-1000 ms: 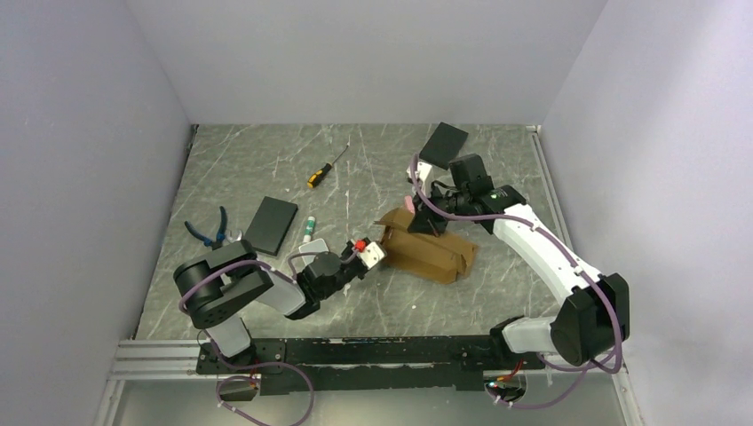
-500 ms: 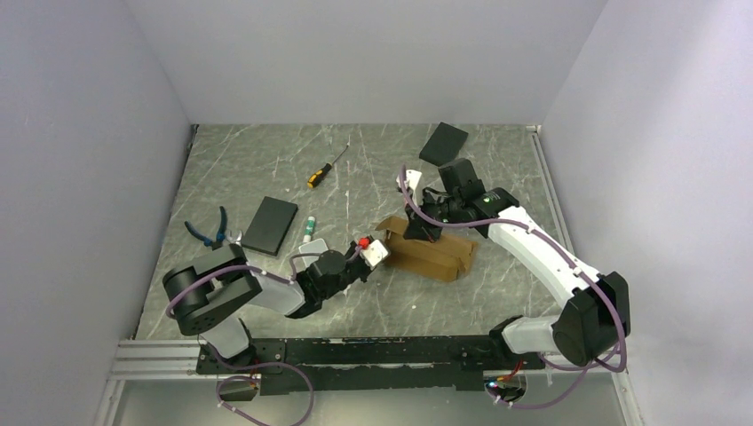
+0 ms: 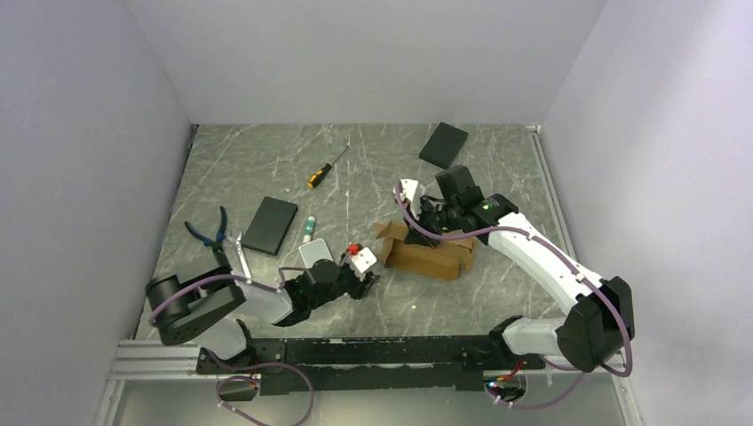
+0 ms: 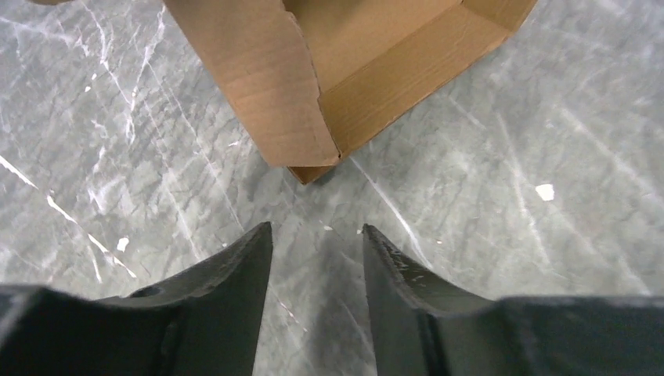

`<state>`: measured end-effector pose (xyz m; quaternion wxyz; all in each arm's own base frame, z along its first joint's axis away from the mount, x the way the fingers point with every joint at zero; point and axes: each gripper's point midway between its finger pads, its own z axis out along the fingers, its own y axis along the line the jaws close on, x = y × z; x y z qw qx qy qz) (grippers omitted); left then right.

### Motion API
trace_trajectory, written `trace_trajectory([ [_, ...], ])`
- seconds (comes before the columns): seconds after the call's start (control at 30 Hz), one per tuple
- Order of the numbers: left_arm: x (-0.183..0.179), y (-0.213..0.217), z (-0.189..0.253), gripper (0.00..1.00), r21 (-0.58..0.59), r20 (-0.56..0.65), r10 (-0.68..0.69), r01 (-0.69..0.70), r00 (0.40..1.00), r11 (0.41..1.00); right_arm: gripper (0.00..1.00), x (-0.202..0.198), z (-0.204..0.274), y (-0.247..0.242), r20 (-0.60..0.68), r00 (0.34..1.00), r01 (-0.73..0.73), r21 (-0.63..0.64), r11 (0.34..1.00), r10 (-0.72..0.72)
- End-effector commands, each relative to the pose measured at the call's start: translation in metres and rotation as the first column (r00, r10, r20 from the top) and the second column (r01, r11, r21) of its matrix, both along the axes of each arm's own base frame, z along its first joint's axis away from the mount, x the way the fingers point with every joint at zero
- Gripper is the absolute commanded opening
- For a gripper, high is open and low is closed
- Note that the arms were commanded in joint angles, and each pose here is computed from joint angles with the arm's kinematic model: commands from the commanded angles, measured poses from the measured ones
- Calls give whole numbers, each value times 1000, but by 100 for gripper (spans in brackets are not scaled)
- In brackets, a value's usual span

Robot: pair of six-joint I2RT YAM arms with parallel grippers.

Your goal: Fold the paper box

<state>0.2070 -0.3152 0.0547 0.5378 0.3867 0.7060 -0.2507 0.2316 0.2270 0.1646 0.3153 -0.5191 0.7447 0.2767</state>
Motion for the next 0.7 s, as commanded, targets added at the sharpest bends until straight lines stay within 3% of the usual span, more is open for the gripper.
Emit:
trace_trajectory([
  [0.0,-8,0,39,58,-175,-32,21,-26,999,984,0,-9,-3,-6,11,1000,-13,-26,1000,13],
  [0.1,-7,15,49,77,-211,-68,71,-84,995,974,0,-12,-5,-6,11,1000,-22,-28,999,22],
  [0.17,-2,22,54,82,-216,-104,97,-118,990,969,0,-14,-6,-5,10,999,-30,-27,999,30],
  [0.33,16,36,49,82,-233,-181,124,-165,976,958,0,-19,-2,-3,21,998,-54,-14,998,54],
  [0.67,25,13,37,86,-293,-131,7,-45,991,955,0,-39,-3,-4,45,990,-133,-14,991,133],
])
